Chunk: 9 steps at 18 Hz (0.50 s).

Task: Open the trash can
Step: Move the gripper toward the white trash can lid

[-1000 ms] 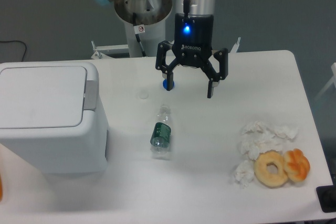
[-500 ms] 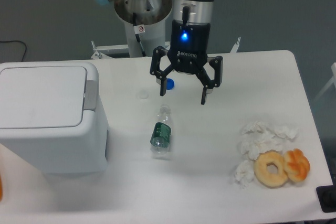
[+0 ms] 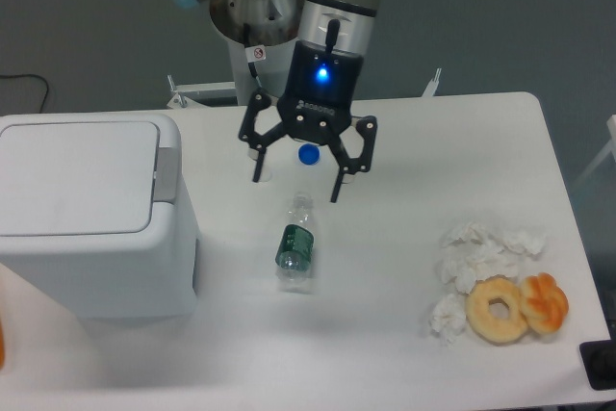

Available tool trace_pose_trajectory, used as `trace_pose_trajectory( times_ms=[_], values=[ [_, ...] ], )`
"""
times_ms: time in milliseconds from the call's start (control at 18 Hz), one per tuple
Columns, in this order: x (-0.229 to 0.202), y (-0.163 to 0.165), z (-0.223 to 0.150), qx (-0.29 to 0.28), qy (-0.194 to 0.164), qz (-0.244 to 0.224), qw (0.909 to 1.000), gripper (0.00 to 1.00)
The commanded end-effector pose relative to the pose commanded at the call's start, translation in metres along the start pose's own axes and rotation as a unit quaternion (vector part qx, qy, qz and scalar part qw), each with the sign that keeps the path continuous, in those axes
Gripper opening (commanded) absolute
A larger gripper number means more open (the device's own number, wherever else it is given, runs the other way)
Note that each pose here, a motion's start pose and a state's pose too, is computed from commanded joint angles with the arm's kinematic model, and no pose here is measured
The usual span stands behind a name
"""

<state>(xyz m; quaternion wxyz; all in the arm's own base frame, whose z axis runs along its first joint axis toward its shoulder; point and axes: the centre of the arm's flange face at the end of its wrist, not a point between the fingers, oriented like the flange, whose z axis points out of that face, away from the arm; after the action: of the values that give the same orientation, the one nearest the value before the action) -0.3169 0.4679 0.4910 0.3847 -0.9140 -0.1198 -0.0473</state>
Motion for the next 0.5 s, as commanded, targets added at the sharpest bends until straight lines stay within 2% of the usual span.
trace_pose_trajectory(
  times_ms=[500],
  values=[
    [0.030,0.006,0.025,-0.017,0.031,0.002,0.9994,1.00]
  ],
)
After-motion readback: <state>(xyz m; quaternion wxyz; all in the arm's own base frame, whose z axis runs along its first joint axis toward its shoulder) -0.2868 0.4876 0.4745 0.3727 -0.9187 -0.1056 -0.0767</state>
